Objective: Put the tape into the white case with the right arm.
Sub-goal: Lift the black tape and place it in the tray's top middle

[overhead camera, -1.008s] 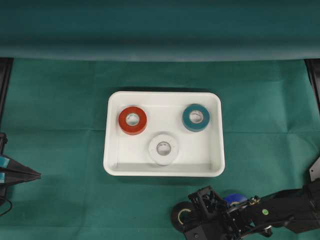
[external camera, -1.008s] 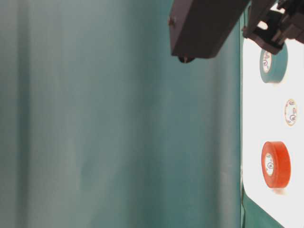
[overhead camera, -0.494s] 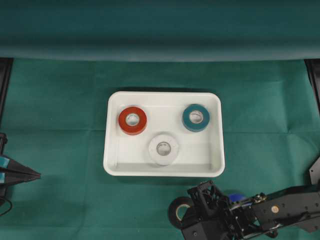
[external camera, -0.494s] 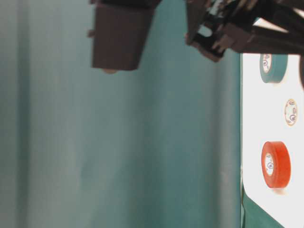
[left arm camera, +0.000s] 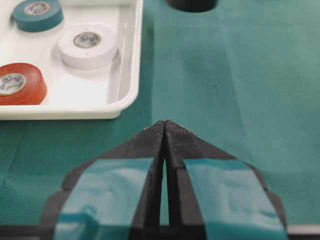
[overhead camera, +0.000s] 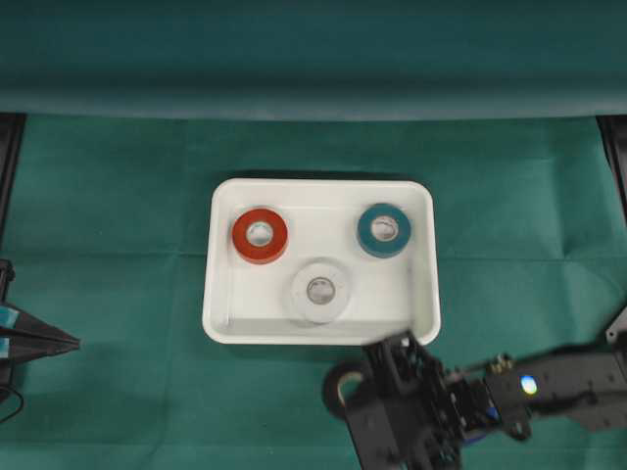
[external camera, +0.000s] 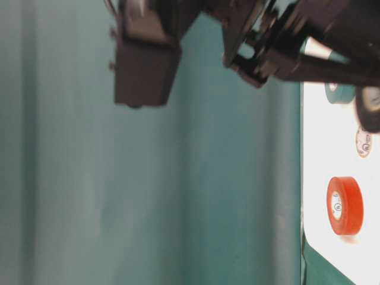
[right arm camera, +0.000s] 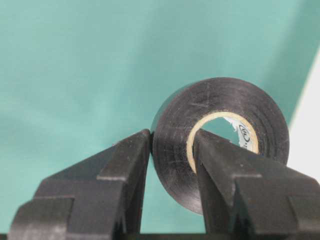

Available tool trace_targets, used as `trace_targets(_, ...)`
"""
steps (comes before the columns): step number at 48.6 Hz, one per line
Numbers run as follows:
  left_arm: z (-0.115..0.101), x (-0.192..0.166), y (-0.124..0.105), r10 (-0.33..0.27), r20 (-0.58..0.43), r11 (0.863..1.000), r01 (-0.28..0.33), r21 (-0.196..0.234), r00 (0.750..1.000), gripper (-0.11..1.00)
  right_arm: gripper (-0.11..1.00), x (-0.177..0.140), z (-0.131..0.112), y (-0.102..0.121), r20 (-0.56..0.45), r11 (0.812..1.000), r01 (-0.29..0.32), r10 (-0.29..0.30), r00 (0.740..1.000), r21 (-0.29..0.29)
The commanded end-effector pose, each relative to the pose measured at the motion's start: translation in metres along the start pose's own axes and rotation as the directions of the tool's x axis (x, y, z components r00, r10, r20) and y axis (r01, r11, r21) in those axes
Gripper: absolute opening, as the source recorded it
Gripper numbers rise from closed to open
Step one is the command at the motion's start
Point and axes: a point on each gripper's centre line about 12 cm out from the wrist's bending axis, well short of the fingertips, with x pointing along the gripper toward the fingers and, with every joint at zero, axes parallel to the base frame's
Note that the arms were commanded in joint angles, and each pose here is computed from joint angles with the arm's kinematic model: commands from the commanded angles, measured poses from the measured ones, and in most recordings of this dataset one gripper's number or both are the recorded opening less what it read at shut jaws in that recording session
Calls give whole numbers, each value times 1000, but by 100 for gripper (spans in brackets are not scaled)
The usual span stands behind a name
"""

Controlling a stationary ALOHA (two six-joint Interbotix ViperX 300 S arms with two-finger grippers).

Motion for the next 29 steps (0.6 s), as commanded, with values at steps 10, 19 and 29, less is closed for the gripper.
trace_targets(10, 5, 0, 0, 1, 14, 1000, -1, 3, 1000, 0, 0, -11, 14, -70, 63, 988, 114, -120, 991, 100)
trace_targets(19, 5, 0, 0, 1, 14, 1000, -1, 2, 1000, 0, 0, -12, 9, -116, 87, 970, 185, -200, 976, 155)
trace_targets(29, 5, 0, 0, 1, 14, 1000, -1, 2, 1000, 0, 0, -7, 6, -149, 92, 953, 229, -251, 964, 199)
